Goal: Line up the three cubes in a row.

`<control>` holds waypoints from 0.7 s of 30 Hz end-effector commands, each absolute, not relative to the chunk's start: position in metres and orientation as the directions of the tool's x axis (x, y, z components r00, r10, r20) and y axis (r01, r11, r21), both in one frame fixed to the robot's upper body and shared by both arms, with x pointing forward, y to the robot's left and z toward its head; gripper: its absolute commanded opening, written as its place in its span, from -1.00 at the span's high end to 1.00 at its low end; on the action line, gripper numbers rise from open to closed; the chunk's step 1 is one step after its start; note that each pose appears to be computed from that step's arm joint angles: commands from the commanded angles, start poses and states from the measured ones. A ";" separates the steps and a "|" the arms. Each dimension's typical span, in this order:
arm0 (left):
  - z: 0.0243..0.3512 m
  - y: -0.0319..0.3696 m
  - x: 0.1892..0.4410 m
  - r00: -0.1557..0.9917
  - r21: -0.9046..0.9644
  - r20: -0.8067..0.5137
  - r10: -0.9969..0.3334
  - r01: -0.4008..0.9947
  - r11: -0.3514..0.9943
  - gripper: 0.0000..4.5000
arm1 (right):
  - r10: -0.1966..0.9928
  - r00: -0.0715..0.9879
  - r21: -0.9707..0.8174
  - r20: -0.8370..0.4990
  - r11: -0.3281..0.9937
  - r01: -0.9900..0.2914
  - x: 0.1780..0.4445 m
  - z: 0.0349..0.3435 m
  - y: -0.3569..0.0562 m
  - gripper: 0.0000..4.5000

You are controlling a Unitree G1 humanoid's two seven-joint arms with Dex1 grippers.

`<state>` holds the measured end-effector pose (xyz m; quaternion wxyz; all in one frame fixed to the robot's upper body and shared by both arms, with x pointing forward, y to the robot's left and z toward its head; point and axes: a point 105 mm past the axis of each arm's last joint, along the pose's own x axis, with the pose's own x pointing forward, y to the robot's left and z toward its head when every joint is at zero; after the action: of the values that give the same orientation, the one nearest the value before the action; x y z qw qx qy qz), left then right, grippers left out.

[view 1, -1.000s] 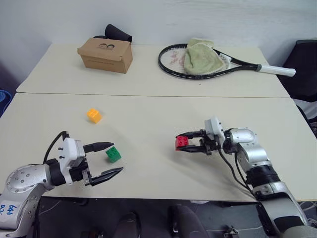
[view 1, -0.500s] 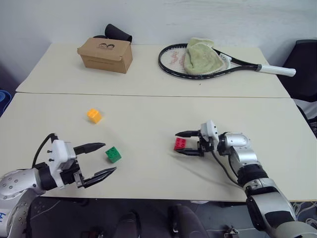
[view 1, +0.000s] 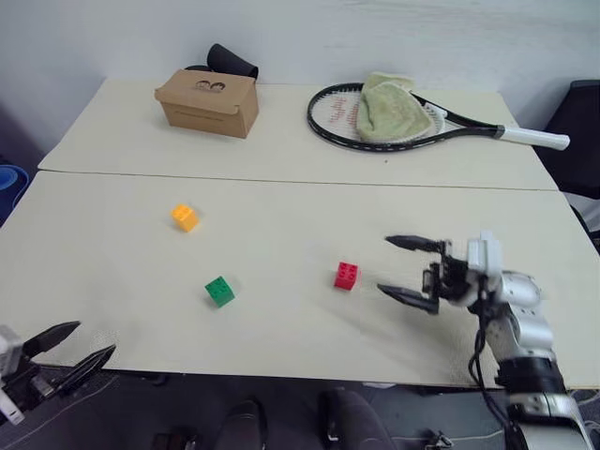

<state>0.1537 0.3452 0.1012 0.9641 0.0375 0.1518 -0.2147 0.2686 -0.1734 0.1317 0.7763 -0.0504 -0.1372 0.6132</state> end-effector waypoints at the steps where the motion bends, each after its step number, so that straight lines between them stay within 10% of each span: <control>1: 0.111 0.319 0.169 0.819 0.025 -0.268 -0.508 0.533 0.846 -1.00 | 0.974 0.173 -0.340 0.148 0.214 -0.916 0.258 0.144 -0.179 -0.99; 17: 0.093 0.205 0.267 0.613 0.067 -0.224 -0.758 0.785 0.615 -1.00 | 0.983 0.136 -0.384 0.123 0.174 -0.907 0.254 0.149 -0.167 -0.99; 21: 0.084 0.203 0.274 0.625 0.083 -0.229 -0.747 0.777 0.624 -0.62 | 0.980 0.148 -0.390 0.130 0.188 -0.901 0.251 0.150 -0.165 -1.00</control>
<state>0.2720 0.2030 0.0835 0.8968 0.0757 0.0937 -0.4257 0.2547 -0.1650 0.1425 0.7526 -0.0994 -0.1637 0.6300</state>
